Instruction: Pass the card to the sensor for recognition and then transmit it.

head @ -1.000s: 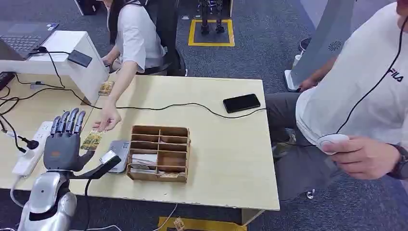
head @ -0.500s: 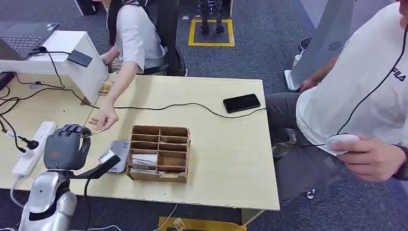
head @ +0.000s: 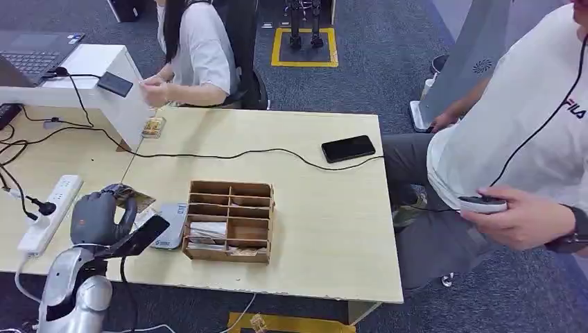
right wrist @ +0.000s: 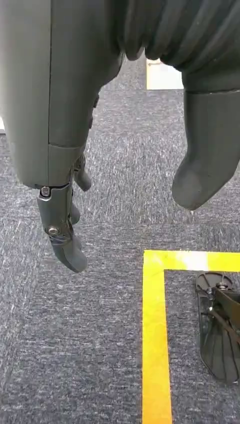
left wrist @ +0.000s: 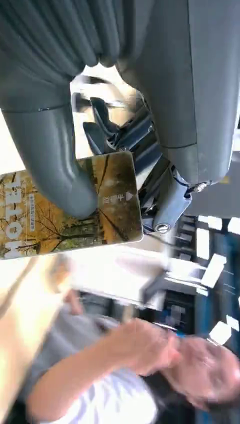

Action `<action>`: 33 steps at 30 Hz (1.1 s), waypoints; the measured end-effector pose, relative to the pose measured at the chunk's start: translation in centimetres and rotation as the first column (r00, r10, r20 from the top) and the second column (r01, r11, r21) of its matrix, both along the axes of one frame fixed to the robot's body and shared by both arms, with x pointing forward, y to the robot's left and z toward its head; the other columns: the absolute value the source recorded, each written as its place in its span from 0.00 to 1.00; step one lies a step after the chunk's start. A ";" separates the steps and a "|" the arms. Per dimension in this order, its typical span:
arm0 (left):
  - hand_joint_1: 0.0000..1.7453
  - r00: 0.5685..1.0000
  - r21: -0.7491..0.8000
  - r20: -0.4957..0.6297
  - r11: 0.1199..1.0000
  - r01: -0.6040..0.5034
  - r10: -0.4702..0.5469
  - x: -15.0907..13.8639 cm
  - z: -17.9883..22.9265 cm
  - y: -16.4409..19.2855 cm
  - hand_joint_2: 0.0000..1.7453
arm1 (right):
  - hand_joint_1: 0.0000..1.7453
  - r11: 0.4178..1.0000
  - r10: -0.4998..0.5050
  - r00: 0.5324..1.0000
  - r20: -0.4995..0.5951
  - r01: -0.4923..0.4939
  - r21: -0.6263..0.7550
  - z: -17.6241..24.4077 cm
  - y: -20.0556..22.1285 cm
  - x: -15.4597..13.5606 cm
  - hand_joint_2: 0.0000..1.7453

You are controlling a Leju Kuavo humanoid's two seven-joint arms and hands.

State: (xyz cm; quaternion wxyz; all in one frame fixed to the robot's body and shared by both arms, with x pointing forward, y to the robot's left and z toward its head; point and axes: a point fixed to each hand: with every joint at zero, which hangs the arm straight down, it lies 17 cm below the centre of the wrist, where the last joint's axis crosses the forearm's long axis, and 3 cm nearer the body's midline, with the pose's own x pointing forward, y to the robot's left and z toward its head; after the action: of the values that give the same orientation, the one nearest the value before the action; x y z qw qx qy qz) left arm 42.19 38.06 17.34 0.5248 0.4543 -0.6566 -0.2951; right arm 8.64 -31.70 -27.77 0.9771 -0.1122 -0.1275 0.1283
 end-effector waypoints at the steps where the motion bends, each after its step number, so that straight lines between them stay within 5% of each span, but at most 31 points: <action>1: 1.00 1.000 -0.054 -0.021 0.998 0.007 -0.008 0.0 -0.5 -0.3 1.00 | 0.00 1.000 0.000 1.000 0.000 0.000 0.000 0.0 0.0 0.0 1.00; 7: 1.00 0.996 -0.260 -0.087 0.965 -0.038 0.015 0.0 -2.4 -0.9 1.00 | 0.00 1.000 0.001 1.000 0.001 -0.001 0.000 0.0 0.0 0.1 1.00; 19: 1.00 0.979 -0.268 -0.126 0.944 -0.190 0.161 0.6 -3.6 0.9 1.00 | 0.00 1.000 0.014 1.000 -0.014 -0.014 -0.002 0.0 0.1 0.2 1.00; 33: 1.00 0.969 -0.344 -0.172 0.911 -0.227 0.177 1.2 -5.7 0.0 1.00 | 0.00 0.999 0.043 0.999 -0.013 -0.043 0.000 0.0 0.4 0.4 1.00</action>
State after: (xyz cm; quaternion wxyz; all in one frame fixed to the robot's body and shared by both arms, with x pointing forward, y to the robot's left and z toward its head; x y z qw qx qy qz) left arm 43.38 38.08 11.62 0.6709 0.3942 -0.6114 -0.1440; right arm 9.02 -31.30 -27.77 0.9749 -0.1087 -0.1235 0.1499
